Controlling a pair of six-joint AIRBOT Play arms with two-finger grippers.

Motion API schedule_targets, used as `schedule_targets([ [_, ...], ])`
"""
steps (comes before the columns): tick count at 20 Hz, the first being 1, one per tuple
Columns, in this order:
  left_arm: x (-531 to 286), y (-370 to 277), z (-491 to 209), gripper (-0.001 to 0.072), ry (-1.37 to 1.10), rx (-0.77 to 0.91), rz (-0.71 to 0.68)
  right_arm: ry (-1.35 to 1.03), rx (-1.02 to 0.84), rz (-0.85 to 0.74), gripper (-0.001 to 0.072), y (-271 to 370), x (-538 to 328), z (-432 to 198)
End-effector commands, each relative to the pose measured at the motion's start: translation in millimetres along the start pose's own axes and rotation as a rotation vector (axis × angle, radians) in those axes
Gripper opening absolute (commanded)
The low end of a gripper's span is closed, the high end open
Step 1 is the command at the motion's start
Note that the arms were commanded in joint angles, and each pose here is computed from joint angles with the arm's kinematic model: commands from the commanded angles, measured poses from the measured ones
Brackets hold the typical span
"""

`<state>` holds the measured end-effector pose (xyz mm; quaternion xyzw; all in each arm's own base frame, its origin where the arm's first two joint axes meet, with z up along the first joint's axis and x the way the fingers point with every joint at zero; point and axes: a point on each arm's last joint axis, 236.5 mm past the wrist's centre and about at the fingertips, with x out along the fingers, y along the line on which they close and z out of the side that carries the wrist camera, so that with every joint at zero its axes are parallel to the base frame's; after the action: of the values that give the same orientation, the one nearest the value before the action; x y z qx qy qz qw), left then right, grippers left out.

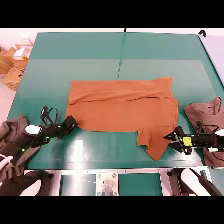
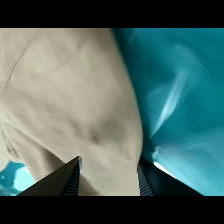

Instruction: Fold the shirts.

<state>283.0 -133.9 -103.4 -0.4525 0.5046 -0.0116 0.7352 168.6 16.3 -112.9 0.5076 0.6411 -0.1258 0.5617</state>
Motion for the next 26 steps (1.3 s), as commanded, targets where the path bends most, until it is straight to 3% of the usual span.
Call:
schedule_targets([
  [1,0,-1,-2,0.0021,0.011,0.000,-0.005,-0.050,-0.012,0.061,0.0422,4,15,6],
  [3,-1,-3,-5,0.0022,0.024,0.001,-0.010,-0.085,-0.022,0.089,0.0365,12,12,15],
  [5,-1,-3,-8,0.0022,0.034,0.005,-0.012,-0.099,-0.072,0.136,0.0089,25,8,18],
  [6,-1,-6,-9,0.0021,0.041,0.037,-0.016,-0.091,-0.093,0.146,0.0021,30,5,17],
  [10,-11,-30,-14,0.0019,0.135,0.248,-0.008,-0.041,-0.154,0.123,0.0017,35,-11,8],
  [14,-37,-1,-13,0.0019,0.243,0.400,0.222,-0.090,-0.147,-0.044,0.0016,4,-30,8],
  [18,-70,-1,17,0.0020,0.204,0.538,0.367,-0.175,-0.191,-0.042,0.0016,25,-65,21],
  [26,-54,-71,76,0.0020,0.127,0.610,0.312,-0.313,-0.406,0.146,0.0017,160,-107,64],
])
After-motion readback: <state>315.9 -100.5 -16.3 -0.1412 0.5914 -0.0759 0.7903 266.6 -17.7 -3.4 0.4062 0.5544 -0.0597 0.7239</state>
